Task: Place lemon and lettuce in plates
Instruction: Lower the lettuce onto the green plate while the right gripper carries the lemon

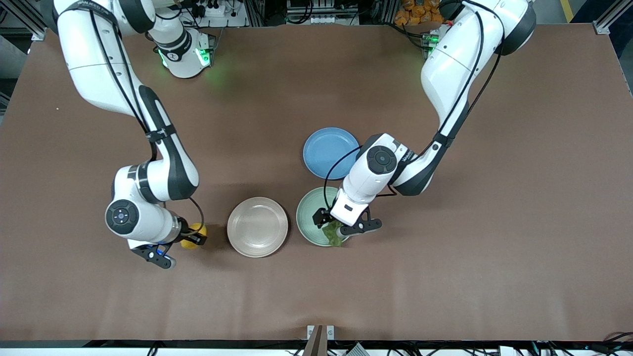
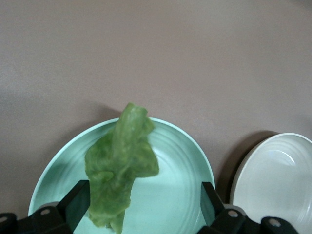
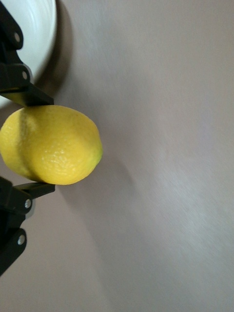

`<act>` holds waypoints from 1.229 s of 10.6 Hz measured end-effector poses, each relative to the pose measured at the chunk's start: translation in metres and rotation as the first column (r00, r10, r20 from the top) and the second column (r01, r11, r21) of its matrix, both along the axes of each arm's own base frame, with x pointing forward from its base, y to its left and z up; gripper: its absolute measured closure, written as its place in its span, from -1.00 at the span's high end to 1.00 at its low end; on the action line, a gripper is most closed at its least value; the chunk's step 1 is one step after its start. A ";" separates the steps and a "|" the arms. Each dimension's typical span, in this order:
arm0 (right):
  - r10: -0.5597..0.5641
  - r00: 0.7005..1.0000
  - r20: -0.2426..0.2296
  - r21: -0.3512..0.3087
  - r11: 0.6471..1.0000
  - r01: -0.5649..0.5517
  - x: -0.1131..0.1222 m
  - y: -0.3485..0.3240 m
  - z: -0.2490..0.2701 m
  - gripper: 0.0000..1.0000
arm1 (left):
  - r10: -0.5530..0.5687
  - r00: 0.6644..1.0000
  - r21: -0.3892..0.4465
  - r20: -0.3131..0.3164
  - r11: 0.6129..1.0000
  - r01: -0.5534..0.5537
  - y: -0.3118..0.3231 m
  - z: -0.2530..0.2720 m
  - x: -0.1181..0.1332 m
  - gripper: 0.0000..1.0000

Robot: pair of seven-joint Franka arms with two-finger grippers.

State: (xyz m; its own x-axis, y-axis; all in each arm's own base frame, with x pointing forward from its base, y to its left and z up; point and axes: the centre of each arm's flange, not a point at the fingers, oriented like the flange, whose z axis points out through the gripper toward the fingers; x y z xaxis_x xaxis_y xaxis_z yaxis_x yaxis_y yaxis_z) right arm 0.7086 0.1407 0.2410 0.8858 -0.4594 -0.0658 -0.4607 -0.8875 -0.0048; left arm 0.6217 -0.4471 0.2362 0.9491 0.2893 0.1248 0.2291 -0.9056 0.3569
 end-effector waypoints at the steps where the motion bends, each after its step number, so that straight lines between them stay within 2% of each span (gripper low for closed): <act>1: -0.046 0.999 0.000 0.034 0.998 0.046 0.000 0.013 0.004 0.34 | 0.000 1.000 -0.001 0.002 1.000 0.000 0.000 0.001 0.001 1.00; 3: -0.141 0.990 -0.013 0.101 0.985 0.142 0.000 0.030 0.011 0.34 | 0.001 1.000 0.017 -0.018 1.000 -0.001 0.003 0.001 0.002 1.00; 6: -0.282 0.955 -0.088 0.228 0.928 0.295 -0.005 0.065 0.018 0.34 | -0.028 0.996 0.091 -0.089 0.995 0.036 0.011 0.003 0.000 1.00; 7: -0.302 0.947 -0.104 0.240 0.917 0.319 -0.010 0.086 0.019 0.34 | -0.046 0.993 0.118 -0.113 0.991 0.059 0.016 0.005 -0.001 1.00; 9: -0.319 0.942 -0.100 0.243 0.910 0.334 -0.017 0.114 0.018 0.34 | -0.086 0.984 0.164 -0.157 0.980 0.112 0.034 0.011 0.004 1.00; 11: -0.328 0.939 -0.101 0.239 0.908 0.343 -0.017 0.112 0.014 0.34 | -0.108 0.977 0.191 -0.182 0.971 0.143 0.056 0.020 0.013 1.00; 13: -0.342 0.936 -0.079 0.248 0.903 0.351 -0.013 0.110 0.008 0.34 | -0.102 0.973 0.211 -0.207 0.967 0.146 0.082 0.029 0.023 1.00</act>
